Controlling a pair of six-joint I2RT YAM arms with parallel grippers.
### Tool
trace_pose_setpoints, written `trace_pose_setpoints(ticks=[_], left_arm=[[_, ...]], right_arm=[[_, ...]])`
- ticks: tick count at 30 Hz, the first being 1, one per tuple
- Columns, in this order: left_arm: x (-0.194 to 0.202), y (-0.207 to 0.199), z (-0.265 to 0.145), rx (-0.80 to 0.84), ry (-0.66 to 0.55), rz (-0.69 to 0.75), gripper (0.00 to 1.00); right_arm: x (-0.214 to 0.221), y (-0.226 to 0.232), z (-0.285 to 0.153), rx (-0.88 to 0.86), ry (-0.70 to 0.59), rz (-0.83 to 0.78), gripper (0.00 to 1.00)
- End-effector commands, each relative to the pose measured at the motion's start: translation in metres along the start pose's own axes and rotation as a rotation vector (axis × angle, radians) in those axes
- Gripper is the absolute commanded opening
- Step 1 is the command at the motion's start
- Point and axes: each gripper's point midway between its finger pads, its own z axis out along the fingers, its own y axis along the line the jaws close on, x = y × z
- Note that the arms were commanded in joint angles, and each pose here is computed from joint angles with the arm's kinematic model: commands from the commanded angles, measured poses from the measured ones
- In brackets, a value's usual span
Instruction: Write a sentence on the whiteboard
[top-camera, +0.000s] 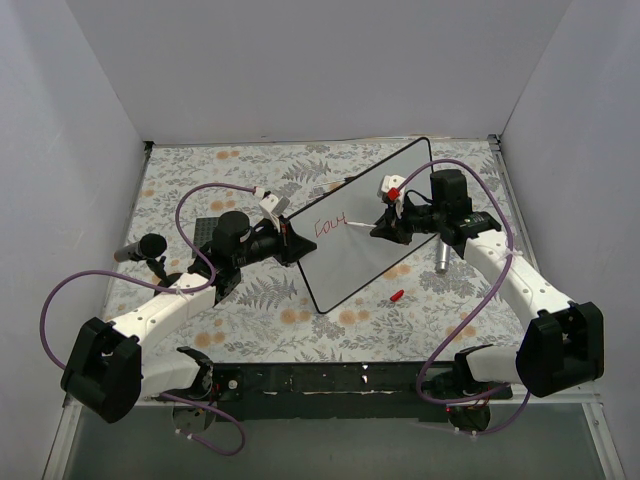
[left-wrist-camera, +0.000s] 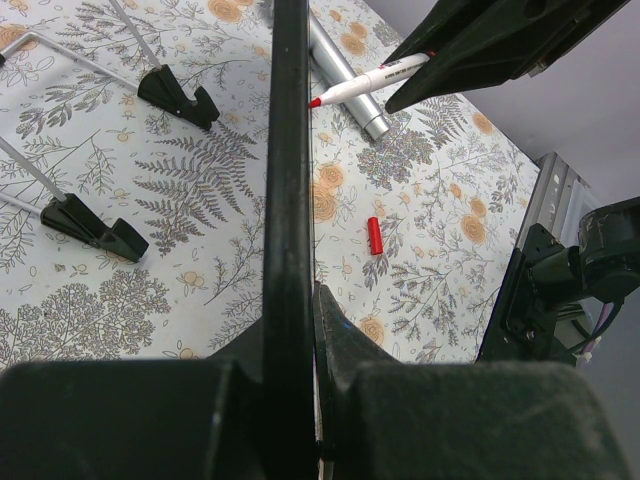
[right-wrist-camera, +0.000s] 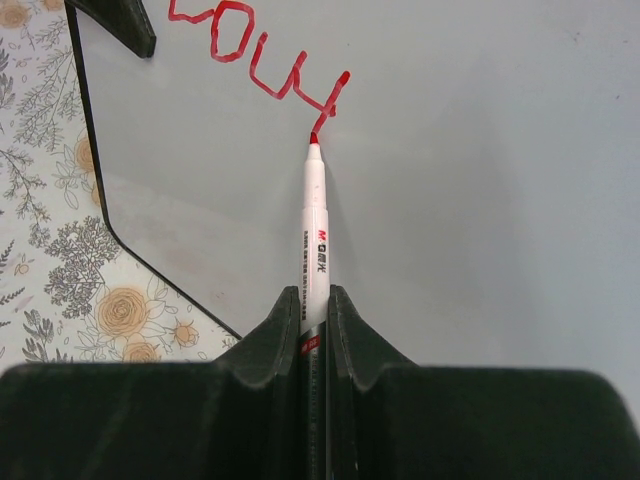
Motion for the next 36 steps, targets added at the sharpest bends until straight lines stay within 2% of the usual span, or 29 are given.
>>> trace_pose_setpoints(ticks=[1, 21, 26, 36], left_arm=[[-0.008, -0.014, 0.000, 0.065, -0.005, 0.070, 0.00], [-0.007, -0.014, -0.001, 0.062, -0.002, 0.068, 0.00], [-0.009, -0.014, -0.001, 0.063, -0.005, 0.072, 0.00], [-0.009, -0.014, -0.001, 0.063, -0.005, 0.072, 0.00]], right_arm=[[-0.026, -0.015, -0.006, 0.052, -0.046, -0.050, 0.01], [-0.044, -0.038, -0.018, 0.136, -0.100, -0.027, 0.01], [-0.045, -0.028, -0.022, 0.102, -0.115, -0.034, 0.01], [-0.033, -0.037, -0.021, 0.142, -0.084, -0.008, 0.01]])
